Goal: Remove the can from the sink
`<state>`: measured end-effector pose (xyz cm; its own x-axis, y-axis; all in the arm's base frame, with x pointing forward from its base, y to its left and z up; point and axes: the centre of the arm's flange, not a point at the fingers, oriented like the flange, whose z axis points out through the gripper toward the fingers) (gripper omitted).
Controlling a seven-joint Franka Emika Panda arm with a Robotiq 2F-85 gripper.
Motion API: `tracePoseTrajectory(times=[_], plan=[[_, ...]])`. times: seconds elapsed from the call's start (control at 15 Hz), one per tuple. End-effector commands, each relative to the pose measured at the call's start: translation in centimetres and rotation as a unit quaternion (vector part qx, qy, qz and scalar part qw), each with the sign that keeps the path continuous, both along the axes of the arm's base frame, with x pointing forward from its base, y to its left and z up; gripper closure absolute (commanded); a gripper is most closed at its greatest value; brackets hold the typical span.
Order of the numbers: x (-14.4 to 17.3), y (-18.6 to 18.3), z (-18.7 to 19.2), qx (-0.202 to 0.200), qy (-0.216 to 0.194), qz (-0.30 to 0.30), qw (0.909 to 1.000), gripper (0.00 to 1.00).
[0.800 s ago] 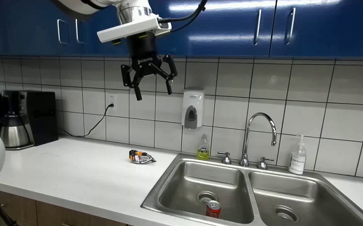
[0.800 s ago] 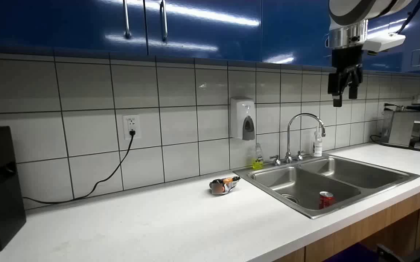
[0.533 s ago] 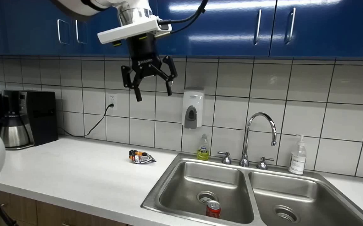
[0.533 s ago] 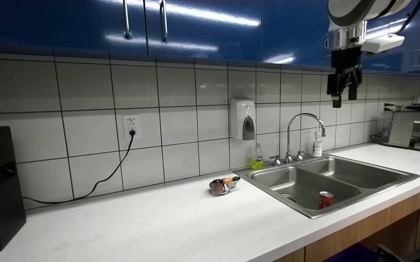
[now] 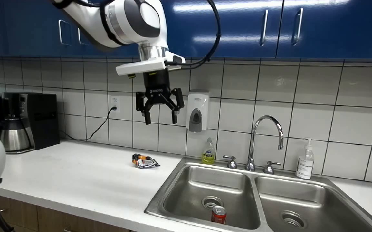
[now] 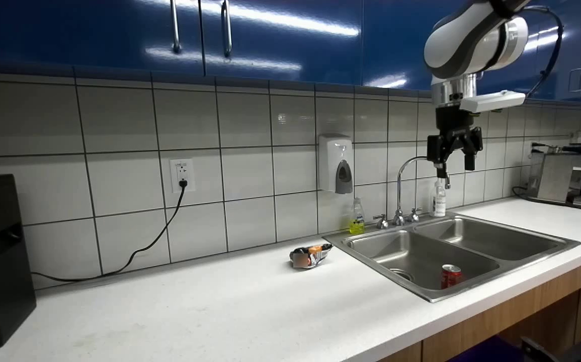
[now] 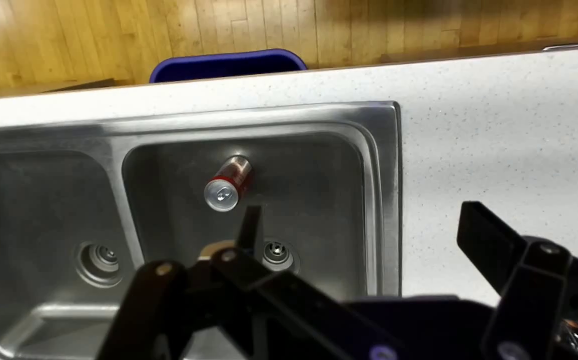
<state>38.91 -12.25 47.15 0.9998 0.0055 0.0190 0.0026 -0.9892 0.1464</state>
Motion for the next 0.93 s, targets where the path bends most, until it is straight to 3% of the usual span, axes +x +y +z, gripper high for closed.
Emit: tracePoseTrajectory(times=[0.0, 0.33, 0.87], plan=[[3.8, -1.8, -2.9, 0.038, 0.022, -0.043, 0.9981, 0.0], [6.3, -5.3, -8.3, 0.064, 0.038, -0.093, 0.9929, 0.0], [8.9, -11.7, -16.0, 0.037, 0.015, -0.135, 0.99, 0.0]])
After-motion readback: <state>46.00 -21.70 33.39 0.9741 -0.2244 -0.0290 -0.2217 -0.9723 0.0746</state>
